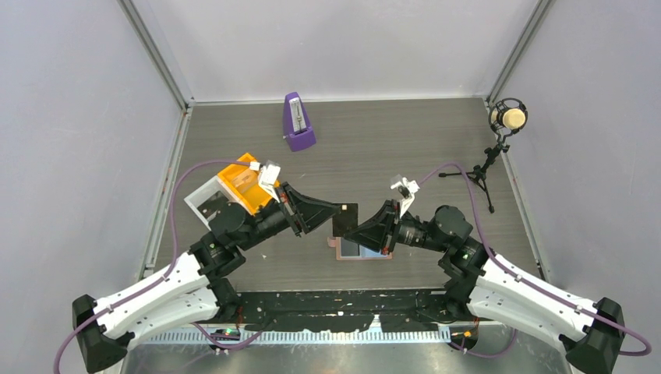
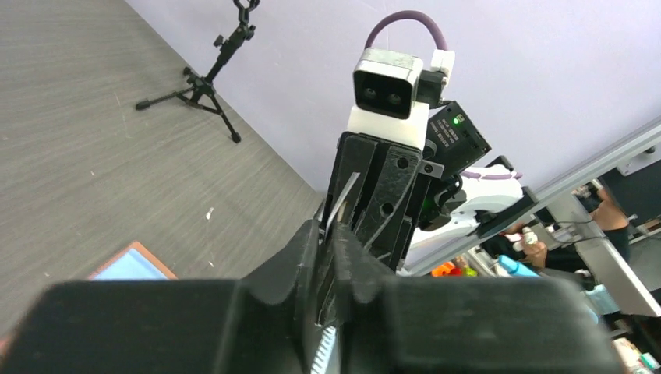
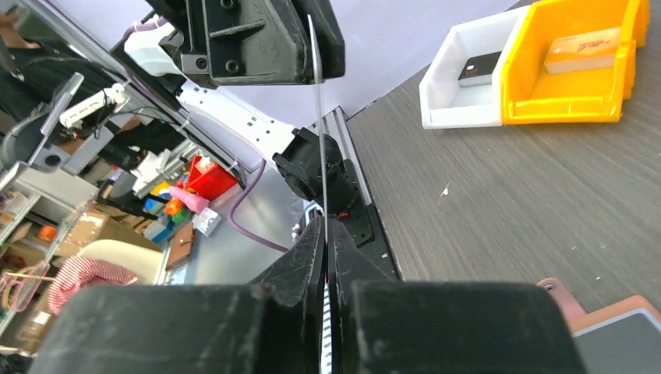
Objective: Take the credit cards out of the card holder
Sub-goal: Remove the credit card from the card holder.
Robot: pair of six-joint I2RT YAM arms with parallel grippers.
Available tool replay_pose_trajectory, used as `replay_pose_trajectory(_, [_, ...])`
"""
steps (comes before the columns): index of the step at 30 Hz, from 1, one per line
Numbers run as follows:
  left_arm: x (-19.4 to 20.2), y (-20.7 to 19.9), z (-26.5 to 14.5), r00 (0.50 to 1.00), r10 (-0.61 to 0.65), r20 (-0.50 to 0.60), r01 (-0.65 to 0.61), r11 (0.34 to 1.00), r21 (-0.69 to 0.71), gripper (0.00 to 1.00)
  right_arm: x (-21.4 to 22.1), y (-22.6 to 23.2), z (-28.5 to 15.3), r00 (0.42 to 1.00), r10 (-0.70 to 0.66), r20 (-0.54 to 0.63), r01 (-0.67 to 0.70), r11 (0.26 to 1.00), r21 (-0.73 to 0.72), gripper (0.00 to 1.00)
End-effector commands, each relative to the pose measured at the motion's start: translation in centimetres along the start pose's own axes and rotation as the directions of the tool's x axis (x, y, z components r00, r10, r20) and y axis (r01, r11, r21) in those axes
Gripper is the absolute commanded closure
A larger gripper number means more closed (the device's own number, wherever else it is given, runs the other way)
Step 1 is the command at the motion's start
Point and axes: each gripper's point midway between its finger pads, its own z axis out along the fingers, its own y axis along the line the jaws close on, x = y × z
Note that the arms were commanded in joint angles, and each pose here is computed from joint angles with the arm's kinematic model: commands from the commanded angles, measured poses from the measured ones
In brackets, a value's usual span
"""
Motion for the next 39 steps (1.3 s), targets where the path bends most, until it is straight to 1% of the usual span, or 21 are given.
replay_pose_trajectory(1, [-0.3, -0.3, -1.2, 0.999, 0.031, -0.008, -0.031, 0.999, -0.013, 0.76, -1.0, 0.5, -0.8, 0.992, -0.123, 0.006, 0.123, 0.992, -0.026, 0.95])
replay_pose_trajectory(2, [0.4, 0.6, -1.8, 0.998, 0.035, -0.042, -0.037, 0.998, -0.06, 0.69, -0.7, 0.5, -0.9, 0.986, -0.166, -0.018, 0.165, 0.986, -0.035, 0.95])
replay_pose_trajectory(3, [0.7, 0.9, -2.3, 0.997, 0.039, -0.064, -0.045, 0.995, -0.087, 0.66, 0.1, 0.0, -1.1, 0.985, -0.165, -0.058, 0.164, 0.986, -0.024, 0.95])
replay_pose_trajectory(4, [1.1, 1.4, -2.9, 0.995, 0.047, -0.089, -0.058, 0.992, -0.115, 0.64, 0.6, 0.3, -1.3, 0.978, -0.191, -0.085, 0.187, 0.981, -0.056, 0.95])
replay_pose_trajectory(5, [1.3, 1.9, -3.6, 0.991, 0.061, -0.116, -0.078, 0.986, -0.148, 0.59, 1.6, 0.6, -1.4, 0.974, -0.187, -0.13, 0.176, 0.98, -0.096, 0.95])
replay_pose_trajectory(6, [1.5, 2.1, -4.2, 0.987, 0.072, -0.142, -0.096, 0.981, -0.17, 0.56, 2.0, 0.9, -1.5, 0.97, -0.192, -0.15, 0.174, 0.977, -0.121, 0.95])
replay_pose_trajectory(7, [1.3, 1.9, -4.8, 0.982, 0.089, -0.165, -0.119, 0.976, -0.181, 0.55, 3.0, 1.2, -1.6, 0.964, -0.179, -0.195, 0.148, 0.975, -0.164, 0.95])
replay_pose_trajectory(8, [1.3, 1.8, -5.3, 0.975, 0.108, -0.194, -0.145, 0.971, -0.188, 0.54, 3.4, 1.5, -1.6, 0.961, -0.174, -0.215, 0.133, 0.973, -0.19, 0.95])
replay_pose_trajectory(9, [1.3, 1.7, -5.8, 0.967, 0.125, -0.222, -0.169, 0.967, -0.192, 0.53, 4.5, 1.8, -1.7, 0.951, -0.16, -0.265, 0.097, 0.967, -0.236, 0.95])
replay_pose_trajectory(10, [1.3, 1.6, -6.2, 0.959, 0.14, -0.246, -0.191, 0.961, -0.197, 0.53, 5.1, 1.5, -1.5, 0.946, -0.144, -0.291, 0.075, 0.969, -0.236, 0.95])
replay_pose_trajectory(13, [1.2, 1.6, -7.3, 0.935, 0.182, -0.305, -0.252, 0.945, -0.208, 0.53, 6.1, 1.7, -1.6, 0.934, -0.132, -0.333, 0.038, 0.96, -0.276, 0.95])
replay_pose_trajectory(15, [1.5, 1.2, -7.5, 0.917, 0.202, -0.344, -0.275, 0.945, -0.178, 0.53, 6.3, 1.9, -1.7, 0.93, -0.134, -0.342, 0.03, 0.955, -0.295, 0.95])
replay_pose_trajectory(19, [2.8, 0.4, -7.0, 0.882, 0.181, -0.435, -0.257, 0.959, -0.123, 0.53, 6.5, 2.1, -1.7, 0.924, -0.141, -0.356, 0.024, 0.949, -0.314, 0.95])
replay_pose_trajectory(23, [4.3, 0.4, -5.8, 0.854, 0.137, -0.501, -0.214, 0.972, -0.1, 0.58, 6.9, 1.9, -1.7, 0.917, -0.133, -0.377, 0.007, 0.948, -0.317, 0.95])
replay_pose_trajectory(25, [4.9, 0.4, -5.2, 0.844, 0.12, -0.522, -0.194, 0.977, -0.089, 0.61, 7.0, 1.8, -1.6, 0.916, -0.129, -0.381, 0.002, 0.949, -0.315, 0.95])
replay_pose_trajectory(27, [5.4, 0.4, -4.6, 0.841, 0.11, -0.53, -0.174, 0.982, -0.072, 0.61, 7.1, 1.7, -1.6, 0.915, -0.125, -0.384, -0.002, 0.949, -0.314, 0.95])
replay_pose_trajectory(34, [6.3, -0.5, -4.1, 0.829, 0.099, -0.55, -0.123, 0.992, -0.008, 0.65, 7.1, 1.6, -1.4, 0.915, -0.117, -0.387, -0.009, 0.951, -0.31, 0.95])
replay_pose_trajectory(39, [7.4, 0.0, -4.2, 0.813, 0.075, -0.578, -0.101, 0.995, -0.013, 0.66, 7.2, 1.4, -1.2, 0.913, -0.107, -0.393, -0.019, 0.953, -0.304, 0.95])
